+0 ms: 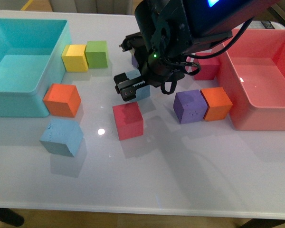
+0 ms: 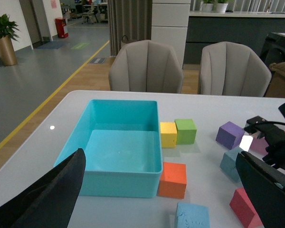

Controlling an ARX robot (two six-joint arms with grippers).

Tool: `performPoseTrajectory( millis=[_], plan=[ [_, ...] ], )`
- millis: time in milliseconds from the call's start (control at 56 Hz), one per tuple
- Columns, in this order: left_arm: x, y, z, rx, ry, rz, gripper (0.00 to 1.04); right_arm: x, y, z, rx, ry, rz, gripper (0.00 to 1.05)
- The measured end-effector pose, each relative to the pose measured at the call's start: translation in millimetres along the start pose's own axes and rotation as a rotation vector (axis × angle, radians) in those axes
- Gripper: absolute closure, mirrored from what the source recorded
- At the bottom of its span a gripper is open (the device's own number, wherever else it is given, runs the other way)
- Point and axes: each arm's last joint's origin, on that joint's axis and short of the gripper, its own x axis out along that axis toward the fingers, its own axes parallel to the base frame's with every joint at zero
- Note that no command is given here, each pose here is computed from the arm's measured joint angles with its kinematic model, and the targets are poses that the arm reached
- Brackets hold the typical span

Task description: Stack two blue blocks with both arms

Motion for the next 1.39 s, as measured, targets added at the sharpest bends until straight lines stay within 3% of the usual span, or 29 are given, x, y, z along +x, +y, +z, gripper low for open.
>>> performPoseTrajectory(
  millis=[304,536,625,714,1018,1393],
  plan=[
    [0,0,0,0.0,0.0,0.0,0.09,-77,-12,13,0.027,-0.211,-0.026,0.09],
    [0,0,0,0.0,0.0,0.0,0.09,-150,-17,-13,0.062,-0.395,-0.104,0.1],
    [0,0,0,0.0,0.0,0.0,0.09,-179,-23,-40,0.217,-0.652,-0.344,0.25],
    [0,0,0,0.0,0.0,0.002,0.09,-212,-42,-82,0.328,-0.83,-0.431,0.45],
    [0,0,0,0.0,0.0,0.0,0.09,-267,-65,-163,0.343,-0.838,-0.431,1.03],
    [0,0,0,0.0,0.0,0.0,0.09,-303,-68,-210,0.352,-0.834,-0.432,1.03]
  ],
)
